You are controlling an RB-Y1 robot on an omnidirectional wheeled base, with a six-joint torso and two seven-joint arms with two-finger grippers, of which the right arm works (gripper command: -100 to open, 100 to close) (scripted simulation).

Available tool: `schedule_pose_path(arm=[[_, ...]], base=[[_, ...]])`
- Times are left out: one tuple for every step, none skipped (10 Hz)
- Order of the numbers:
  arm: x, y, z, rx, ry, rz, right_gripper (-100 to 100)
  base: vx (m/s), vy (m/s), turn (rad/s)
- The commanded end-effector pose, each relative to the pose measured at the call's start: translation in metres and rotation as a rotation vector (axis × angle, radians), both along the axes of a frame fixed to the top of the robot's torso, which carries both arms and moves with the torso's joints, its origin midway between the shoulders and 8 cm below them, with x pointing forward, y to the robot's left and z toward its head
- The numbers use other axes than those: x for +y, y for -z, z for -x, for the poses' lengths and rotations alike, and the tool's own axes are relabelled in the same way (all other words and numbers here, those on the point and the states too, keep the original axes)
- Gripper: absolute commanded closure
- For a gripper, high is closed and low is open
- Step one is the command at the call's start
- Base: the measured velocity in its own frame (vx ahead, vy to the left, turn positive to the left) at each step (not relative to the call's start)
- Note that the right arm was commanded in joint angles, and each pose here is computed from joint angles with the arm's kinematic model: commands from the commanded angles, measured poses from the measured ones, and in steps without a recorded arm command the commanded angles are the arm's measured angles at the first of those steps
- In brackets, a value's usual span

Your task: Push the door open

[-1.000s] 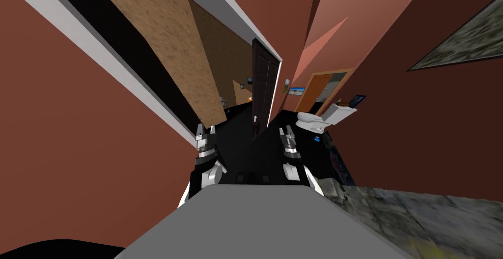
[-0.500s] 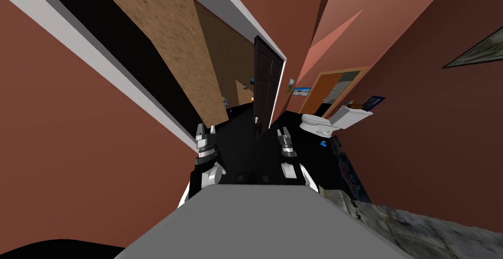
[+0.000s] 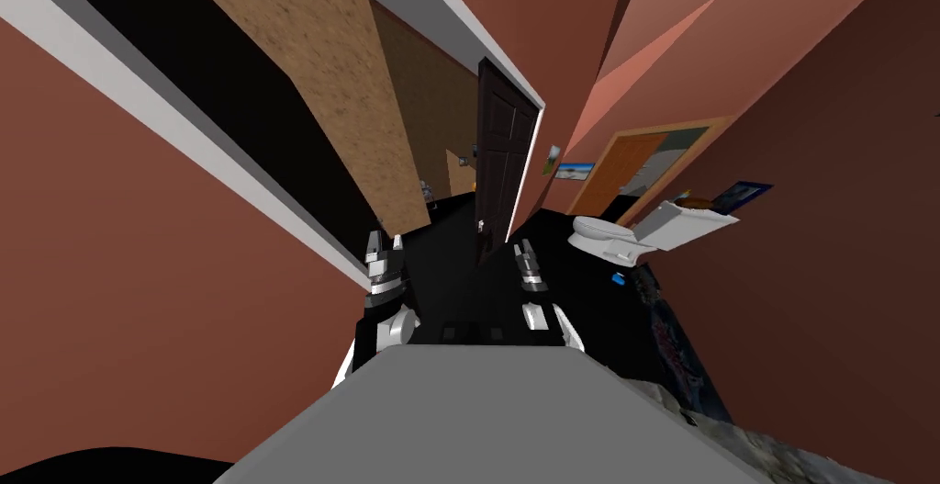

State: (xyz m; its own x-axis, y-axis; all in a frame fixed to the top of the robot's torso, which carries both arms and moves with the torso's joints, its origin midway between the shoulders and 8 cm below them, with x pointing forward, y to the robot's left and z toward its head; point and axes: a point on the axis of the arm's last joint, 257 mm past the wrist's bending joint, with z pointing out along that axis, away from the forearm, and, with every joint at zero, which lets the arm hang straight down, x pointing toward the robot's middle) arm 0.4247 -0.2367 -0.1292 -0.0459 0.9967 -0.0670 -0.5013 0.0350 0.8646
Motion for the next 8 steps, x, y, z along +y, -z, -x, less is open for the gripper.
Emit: schedule_pose_path(arm=[[0.002,0.011,-0.006,0.02,-0.004,0.002,-100],[0.003,0.018,-0.009,0.032,-0.006,0.004,-100],[0.004,0.025,-0.012,0.044,-0.009,0.005,-100],[0.005,0.031,-0.016,0.054,-0.011,0.007,-100],[0.005,0.032,-0.016,0.057,-0.011,0.007,-100],[0.006,0.039,-0.019,0.069,-0.013,0.009,-100],[0.007,0.047,-0.022,0.081,-0.015,0.01,-100],[0.008,0.054,-0.025,0.094,-0.018,0.011,-100]], base=[[0.088,-0.079,0.111],[0.089,-0.078,0.122],[0.073,-0.081,0.104],[0.069,-0.082,0.148],[0.054,-0.06,0.041],[0.046,-0.044,0.054],[0.043,-0.061,0.131],[0.059,-0.084,0.126]])
